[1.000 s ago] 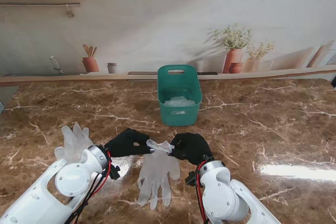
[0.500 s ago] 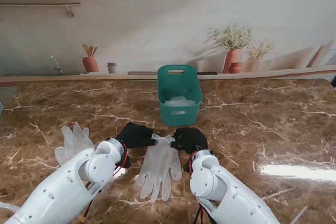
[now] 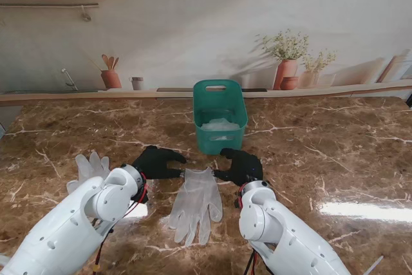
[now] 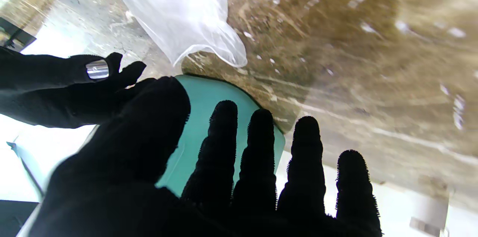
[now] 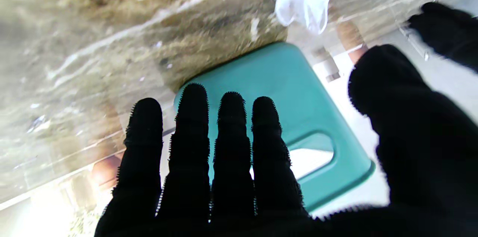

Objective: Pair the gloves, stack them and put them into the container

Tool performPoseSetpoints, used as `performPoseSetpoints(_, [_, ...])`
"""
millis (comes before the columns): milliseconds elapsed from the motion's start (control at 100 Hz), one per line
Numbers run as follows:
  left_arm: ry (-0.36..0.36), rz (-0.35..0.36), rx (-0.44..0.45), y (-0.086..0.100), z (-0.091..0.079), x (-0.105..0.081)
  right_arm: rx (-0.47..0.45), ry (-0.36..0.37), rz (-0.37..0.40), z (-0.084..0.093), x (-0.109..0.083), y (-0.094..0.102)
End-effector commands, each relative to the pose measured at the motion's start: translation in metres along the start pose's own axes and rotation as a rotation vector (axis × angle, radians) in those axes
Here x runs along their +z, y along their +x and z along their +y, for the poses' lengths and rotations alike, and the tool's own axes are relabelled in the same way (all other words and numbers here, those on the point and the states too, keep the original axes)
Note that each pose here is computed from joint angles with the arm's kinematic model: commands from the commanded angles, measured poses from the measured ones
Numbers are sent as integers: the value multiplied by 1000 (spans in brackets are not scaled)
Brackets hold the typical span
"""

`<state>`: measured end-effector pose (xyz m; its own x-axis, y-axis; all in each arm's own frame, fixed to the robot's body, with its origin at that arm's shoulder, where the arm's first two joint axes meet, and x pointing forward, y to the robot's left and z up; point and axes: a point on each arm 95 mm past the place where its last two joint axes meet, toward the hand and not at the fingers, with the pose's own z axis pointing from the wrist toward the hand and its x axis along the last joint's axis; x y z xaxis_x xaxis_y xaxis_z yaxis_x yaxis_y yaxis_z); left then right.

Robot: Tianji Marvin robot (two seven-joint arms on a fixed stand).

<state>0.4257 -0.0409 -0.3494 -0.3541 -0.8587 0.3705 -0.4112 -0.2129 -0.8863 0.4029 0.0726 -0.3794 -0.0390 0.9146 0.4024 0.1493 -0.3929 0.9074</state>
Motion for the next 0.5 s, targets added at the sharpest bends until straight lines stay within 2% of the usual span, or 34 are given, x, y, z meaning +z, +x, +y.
performPoseSetpoints(0, [-13, -5, 34, -15, -2, -16, 1, 4, -5, -2, -9, -7])
performPoseSetpoints(240, [-73, 8, 143, -52, -22, -65, 17, -2, -9, 9, -24, -12])
performPoseSetpoints(490, [-225, -12, 236, -90, -38, -109, 10, -45, -15, 20, -29, -14])
